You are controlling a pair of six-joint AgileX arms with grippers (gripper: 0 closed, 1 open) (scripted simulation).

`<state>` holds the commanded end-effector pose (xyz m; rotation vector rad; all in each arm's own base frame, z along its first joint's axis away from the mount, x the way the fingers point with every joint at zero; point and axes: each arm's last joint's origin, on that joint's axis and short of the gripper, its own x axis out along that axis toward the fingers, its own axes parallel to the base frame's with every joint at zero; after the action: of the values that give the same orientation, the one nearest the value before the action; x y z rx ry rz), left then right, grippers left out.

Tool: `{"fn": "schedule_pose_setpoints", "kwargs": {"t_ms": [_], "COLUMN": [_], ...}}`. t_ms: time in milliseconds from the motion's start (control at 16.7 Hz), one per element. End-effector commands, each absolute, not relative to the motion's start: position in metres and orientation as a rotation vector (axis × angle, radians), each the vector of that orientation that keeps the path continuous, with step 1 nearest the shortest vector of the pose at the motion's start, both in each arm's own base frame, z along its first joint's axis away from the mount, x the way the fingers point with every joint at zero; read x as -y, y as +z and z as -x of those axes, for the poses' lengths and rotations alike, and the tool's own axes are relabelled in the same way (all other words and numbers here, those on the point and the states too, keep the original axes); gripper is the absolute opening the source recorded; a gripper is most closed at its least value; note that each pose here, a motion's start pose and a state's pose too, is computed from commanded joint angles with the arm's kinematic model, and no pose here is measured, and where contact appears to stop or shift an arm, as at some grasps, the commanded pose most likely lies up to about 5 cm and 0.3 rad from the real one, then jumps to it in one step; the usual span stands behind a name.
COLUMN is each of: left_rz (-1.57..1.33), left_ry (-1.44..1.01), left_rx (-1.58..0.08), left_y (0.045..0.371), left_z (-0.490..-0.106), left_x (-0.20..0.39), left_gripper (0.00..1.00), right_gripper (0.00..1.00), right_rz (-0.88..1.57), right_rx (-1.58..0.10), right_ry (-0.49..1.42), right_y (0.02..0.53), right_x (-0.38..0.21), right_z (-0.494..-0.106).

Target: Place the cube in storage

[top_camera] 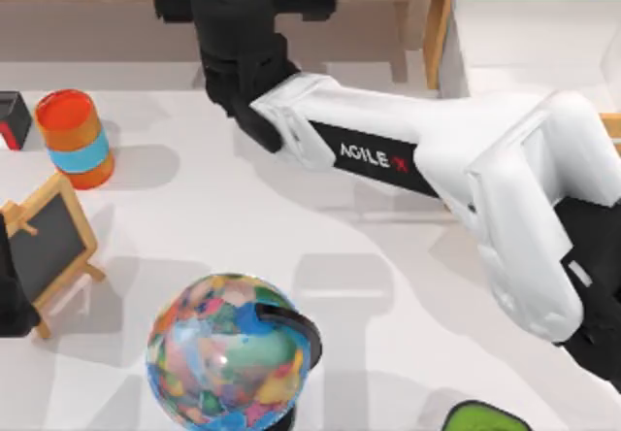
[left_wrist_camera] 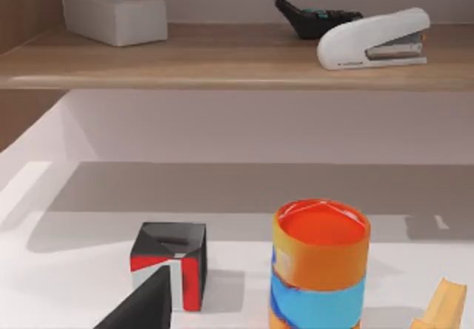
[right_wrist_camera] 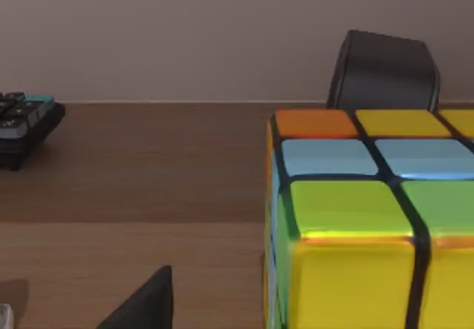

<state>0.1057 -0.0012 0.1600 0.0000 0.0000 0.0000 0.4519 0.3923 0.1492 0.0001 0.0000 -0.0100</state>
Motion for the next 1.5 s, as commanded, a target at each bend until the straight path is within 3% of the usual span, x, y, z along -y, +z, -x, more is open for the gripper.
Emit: {"fn": "schedule_pose_setpoints", "kwargs": {"t_ms": [720, 1320, 1500], "left_rz": [0.000, 0.000, 0.000], "left_ry": [0.000, 0.000, 0.000], "left_rx": [0.000, 0.000, 0.000], "left_y": [0.160, 0.160, 0.160], "left_z": [-0.106, -0.106, -0.106], "left_x": [0.001, 0.001, 0.001], "left_gripper": [1.00, 1.00, 1.00], "right_gripper": [0.02, 0.00, 0.00], "right_rz": [0.000, -0.005, -0.078], "right_rx": [0.000, 0.004, 0.090], "right_ry": [-0.010, -0.003, 0.046], "right_y": [0.149, 0.151, 0.181], "right_x": [-0.392, -0.395, -0.402], "right_z": [-0.452, -0.450, -0.444]}}
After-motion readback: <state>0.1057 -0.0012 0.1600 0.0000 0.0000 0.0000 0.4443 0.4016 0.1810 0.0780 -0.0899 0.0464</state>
